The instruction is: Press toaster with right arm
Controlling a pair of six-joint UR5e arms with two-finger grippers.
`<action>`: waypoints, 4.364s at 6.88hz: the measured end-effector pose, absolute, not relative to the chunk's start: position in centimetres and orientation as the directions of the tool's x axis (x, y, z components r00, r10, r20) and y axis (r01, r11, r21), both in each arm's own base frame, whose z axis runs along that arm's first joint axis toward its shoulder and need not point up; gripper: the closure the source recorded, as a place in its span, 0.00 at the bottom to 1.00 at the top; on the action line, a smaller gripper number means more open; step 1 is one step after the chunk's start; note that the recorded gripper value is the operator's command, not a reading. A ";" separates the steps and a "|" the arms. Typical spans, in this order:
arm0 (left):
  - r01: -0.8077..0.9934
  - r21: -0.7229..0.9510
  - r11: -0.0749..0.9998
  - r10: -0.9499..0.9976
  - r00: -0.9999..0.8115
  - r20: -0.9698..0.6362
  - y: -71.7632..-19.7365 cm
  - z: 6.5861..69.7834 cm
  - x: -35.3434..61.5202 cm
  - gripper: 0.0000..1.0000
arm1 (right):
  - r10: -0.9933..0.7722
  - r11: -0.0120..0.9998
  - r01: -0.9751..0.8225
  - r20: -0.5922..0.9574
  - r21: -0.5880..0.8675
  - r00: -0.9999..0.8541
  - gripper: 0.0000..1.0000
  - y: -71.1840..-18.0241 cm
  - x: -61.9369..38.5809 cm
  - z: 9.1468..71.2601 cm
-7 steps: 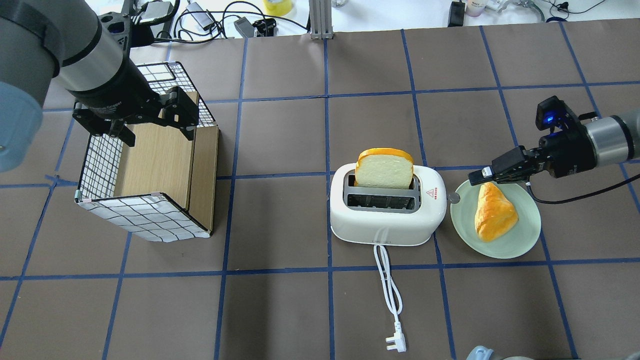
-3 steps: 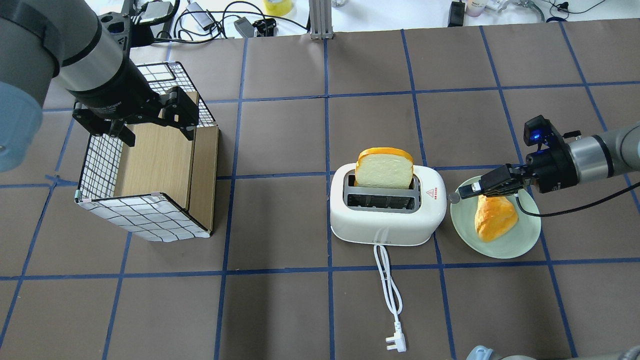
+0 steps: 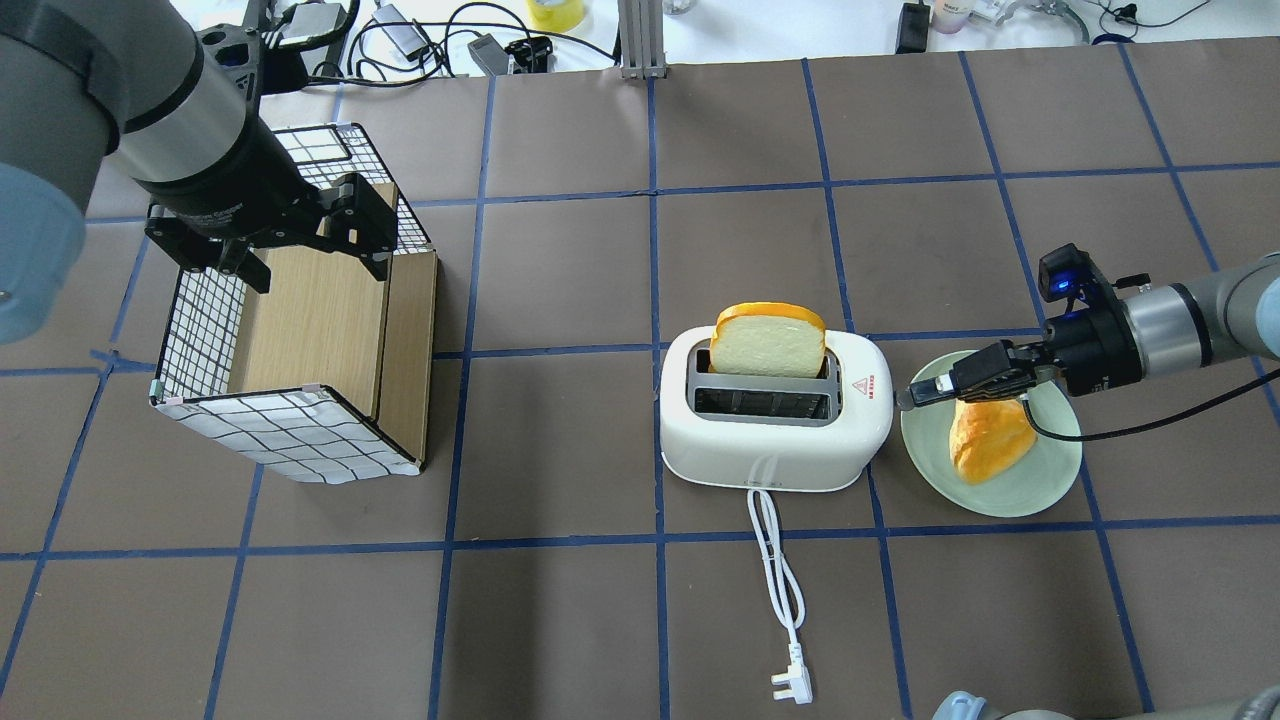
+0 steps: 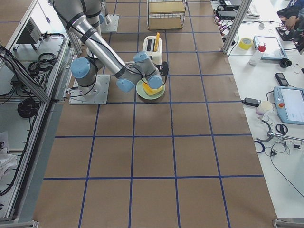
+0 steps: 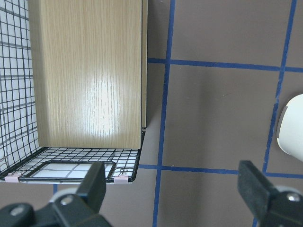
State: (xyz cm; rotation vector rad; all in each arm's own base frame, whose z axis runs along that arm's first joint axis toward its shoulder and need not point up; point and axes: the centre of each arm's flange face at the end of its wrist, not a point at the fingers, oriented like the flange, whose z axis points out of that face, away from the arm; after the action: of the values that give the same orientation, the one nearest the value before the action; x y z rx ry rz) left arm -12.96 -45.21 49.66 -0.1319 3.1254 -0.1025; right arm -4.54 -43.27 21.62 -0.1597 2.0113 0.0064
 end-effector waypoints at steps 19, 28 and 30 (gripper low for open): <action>-0.084 -0.066 0.994 -0.085 -0.996 -0.009 -45.2 49.7 -13.0 0.00 | 0.195 0.975 0.115 -0.476 0.192 -0.857 1.00 -49.4 -1.3 40.9; -0.084 -0.066 0.994 -0.085 -0.996 -0.009 -45.2 49.7 -13.0 0.00 | 0.248 0.969 0.247 -0.002 0.026 -0.969 0.00 -50.7 11.9 49.9; -0.084 -0.066 0.994 -0.085 -0.996 -0.009 -45.2 49.7 -13.0 0.00 | 0.228 0.973 0.228 -0.004 -0.039 -0.974 0.00 -51.7 11.8 50.1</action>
State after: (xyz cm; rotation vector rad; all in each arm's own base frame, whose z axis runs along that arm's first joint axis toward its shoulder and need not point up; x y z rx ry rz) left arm -12.96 -45.21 49.66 -0.1319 3.1254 -0.1025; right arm 11.81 -51.72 50.09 0.3607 3.1210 -0.0612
